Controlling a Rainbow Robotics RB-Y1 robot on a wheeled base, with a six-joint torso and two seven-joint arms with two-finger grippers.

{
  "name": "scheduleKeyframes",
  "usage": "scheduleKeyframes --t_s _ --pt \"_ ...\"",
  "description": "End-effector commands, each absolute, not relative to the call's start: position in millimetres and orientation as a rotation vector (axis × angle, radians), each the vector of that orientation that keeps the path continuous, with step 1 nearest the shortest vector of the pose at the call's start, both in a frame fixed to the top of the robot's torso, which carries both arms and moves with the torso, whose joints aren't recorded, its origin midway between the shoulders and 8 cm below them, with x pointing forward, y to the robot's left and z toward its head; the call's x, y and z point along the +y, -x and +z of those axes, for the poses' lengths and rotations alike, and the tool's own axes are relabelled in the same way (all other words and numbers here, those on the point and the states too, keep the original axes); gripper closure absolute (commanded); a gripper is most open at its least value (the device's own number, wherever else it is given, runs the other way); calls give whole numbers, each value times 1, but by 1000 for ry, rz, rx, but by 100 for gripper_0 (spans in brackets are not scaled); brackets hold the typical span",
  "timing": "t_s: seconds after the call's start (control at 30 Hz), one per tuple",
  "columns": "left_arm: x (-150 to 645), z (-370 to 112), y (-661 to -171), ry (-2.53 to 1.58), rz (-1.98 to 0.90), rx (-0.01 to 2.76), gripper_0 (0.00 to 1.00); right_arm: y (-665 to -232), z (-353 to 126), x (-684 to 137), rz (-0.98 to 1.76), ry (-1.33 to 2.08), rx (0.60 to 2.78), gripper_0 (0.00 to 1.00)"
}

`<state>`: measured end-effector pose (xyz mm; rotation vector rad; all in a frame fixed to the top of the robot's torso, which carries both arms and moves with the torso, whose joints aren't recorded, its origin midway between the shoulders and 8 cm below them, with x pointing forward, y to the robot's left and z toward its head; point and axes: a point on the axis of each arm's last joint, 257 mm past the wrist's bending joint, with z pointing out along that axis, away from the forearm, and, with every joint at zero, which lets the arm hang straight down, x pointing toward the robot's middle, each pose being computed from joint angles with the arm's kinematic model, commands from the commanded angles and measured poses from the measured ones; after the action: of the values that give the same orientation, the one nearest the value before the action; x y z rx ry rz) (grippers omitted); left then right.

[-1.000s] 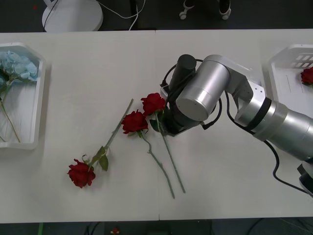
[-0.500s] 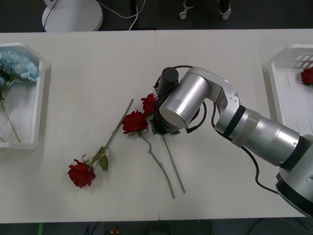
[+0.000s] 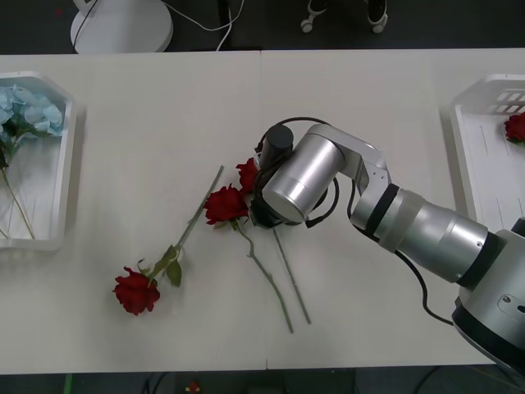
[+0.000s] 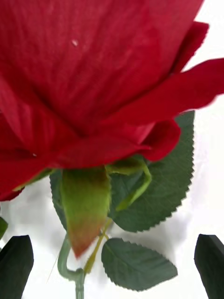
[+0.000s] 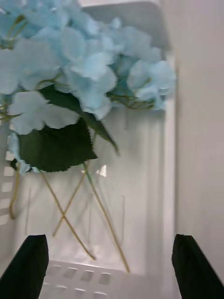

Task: Put the red flowers into the right box and the blue flowers into the left box

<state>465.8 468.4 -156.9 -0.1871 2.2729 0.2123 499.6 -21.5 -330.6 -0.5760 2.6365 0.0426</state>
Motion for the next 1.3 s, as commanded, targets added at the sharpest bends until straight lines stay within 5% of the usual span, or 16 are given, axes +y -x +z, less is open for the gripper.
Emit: scheduleKeyframes --t_s 0.03,0.2,0.27,0.5,0.53,0.57,0.9,1.3 --pt "420 -154 -462 348 92 2273 22 -492 -331 1 82 575 2626 0" --pt "370 -170 -460 311 6 2322 15 -492 -333 2 75 588 2615 8" --pt "344 -183 -461 220 -6 2356 15 -493 -333 1 67 589 2612 32" --pt "303 -219 -455 -155 54 2386 15 -493 -337 -2 44 598 2609 84" --pt "303 -219 -455 -155 54 2386 15 -493 -337 -2 44 598 2609 84" --pt "295 -228 -452 -264 76 2389 15 -493 -337 -3 43 596 2609 100" --pt "257 -253 -439 -663 110 2364 15 -502 -331 -15 59 537 2621 100" --pt "197 -305 -433 -946 113 2330 15 -582 -201 -111 217 278 2583 100"
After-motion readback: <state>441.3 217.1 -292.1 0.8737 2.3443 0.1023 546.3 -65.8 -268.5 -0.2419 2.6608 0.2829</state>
